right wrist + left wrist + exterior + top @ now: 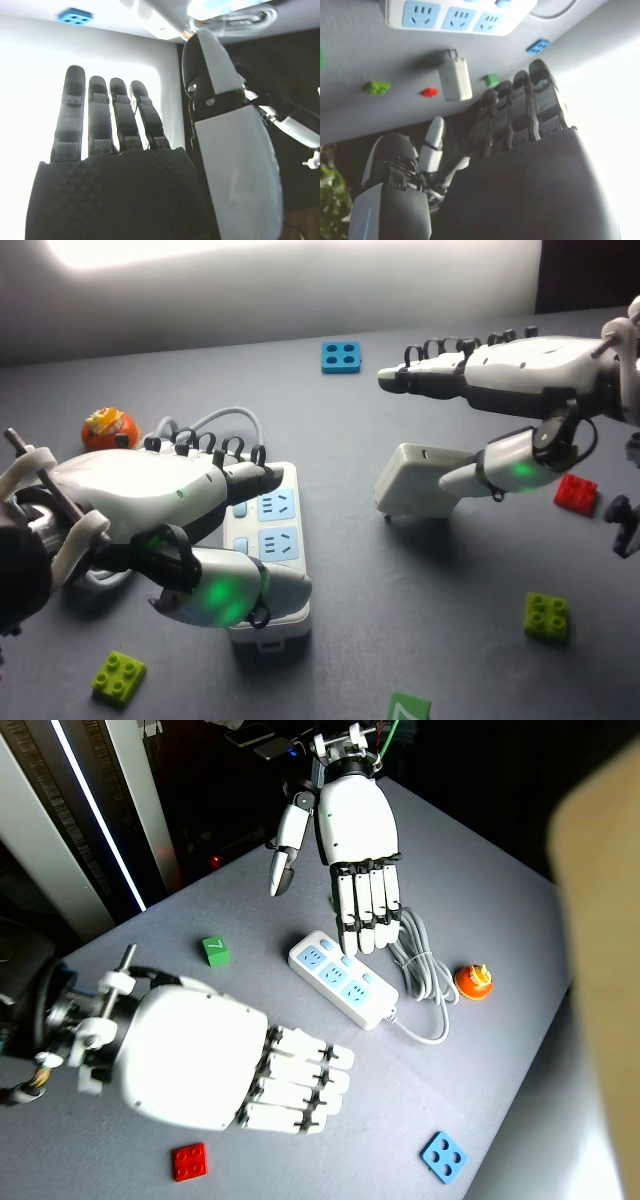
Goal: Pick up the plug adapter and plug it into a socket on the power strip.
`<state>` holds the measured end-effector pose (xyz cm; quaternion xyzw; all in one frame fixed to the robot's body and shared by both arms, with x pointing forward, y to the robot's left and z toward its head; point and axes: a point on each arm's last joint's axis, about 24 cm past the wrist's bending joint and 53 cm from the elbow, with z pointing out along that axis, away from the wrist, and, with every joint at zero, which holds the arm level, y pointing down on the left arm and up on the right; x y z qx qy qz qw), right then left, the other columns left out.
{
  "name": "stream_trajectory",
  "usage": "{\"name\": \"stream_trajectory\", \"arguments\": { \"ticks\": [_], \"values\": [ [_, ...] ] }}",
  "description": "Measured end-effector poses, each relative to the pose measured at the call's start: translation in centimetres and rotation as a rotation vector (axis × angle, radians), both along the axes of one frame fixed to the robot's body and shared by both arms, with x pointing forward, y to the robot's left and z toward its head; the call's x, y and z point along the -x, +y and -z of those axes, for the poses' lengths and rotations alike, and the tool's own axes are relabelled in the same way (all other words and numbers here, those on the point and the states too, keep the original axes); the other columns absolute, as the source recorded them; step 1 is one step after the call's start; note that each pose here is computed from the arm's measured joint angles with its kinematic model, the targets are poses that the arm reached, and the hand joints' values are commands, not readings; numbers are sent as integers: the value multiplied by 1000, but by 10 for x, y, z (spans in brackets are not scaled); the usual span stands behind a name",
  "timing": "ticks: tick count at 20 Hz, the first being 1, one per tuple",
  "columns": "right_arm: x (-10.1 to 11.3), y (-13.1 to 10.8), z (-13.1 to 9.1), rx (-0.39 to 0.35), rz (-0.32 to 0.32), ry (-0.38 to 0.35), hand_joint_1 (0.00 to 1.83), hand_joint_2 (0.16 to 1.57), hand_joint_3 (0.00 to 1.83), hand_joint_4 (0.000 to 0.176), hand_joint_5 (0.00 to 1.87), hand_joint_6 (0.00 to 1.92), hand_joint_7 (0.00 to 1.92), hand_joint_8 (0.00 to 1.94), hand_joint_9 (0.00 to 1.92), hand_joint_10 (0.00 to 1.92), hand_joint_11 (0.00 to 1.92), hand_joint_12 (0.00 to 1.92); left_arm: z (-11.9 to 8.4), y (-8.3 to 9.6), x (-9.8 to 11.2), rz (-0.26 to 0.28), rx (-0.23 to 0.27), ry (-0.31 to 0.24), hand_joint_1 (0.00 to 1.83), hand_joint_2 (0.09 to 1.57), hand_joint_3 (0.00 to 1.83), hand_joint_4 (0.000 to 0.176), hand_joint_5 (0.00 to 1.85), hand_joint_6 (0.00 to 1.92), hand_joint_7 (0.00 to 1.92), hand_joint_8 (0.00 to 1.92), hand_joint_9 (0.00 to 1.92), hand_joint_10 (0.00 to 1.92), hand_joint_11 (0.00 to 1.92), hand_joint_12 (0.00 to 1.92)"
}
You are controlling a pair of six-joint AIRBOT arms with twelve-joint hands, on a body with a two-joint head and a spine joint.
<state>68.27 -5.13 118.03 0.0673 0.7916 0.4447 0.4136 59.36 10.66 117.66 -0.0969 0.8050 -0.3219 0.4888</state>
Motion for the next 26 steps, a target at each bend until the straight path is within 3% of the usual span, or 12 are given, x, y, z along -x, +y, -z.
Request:
{"name": "stream_trajectory", "arguments": {
  "ticks": [1,5,7,9,11,14,16,19,22,26],
  "values": [
    [-3,0,1,1,3,-1,965,1199,2,0,80,6,47,3,60,5,0,428,-3,-1,-1,8,-8,-22,207,1181,0,0,100,4,72,3,64,4,0,266],
    [-2,3,12,16,-34,24,946,1215,3,0,85,2,43,1,42,2,0,350,15,-11,14,38,-14,31,243,1179,0,0,136,8,105,7,94,7,0,325],
    [1,6,16,19,-46,31,975,1196,0,0,96,3,51,1,53,2,0,374,20,-13,18,55,-28,37,218,1180,0,0,110,0,69,0,65,0,0,266],
    [-4,6,21,20,-40,42,1018,1184,0,0,118,8,61,4,60,3,0,392,23,-12,18,44,-11,54,213,1185,0,0,120,3,80,4,72,2,0,286],
    [-7,5,25,24,-31,47,952,1222,6,0,62,2,10,1,14,1,0,273,22,-13,18,45,-5,56,219,1182,0,0,112,0,80,1,76,2,0,298],
    [-10,6,32,19,-26,64,1021,1215,0,0,118,7,51,3,36,1,0,314,33,-19,28,79,-3,99,232,1186,1,0,123,1,83,3,78,2,0,276],
    [-10,8,32,18,-28,66,940,1266,9,0,42,0,15,0,14,0,0,256,44,-22,38,100,-15,130,234,1181,0,0,136,3,98,5,87,3,0,295],
    [-9,15,37,13,-43,82,928,1269,3,0,41,2,25,2,37,6,0,305,61,-17,48,104,-42,170,208,1182,0,0,136,2,105,4,100,4,0,339],
    [-8,21,40,1,-51,98,956,1261,4,0,80,2,55,2,58,2,0,434,65,-17,52,102,-51,179,213,1192,0,0,98,1,60,1,59,1,0,259],
    [-15,18,47,-14,-31,129,985,1260,3,0,95,2,61,3,52,3,0,347,68,-19,51,80,-34,190,208,1191,1,0,118,3,87,3,84,3,0,324]
  ]
}}
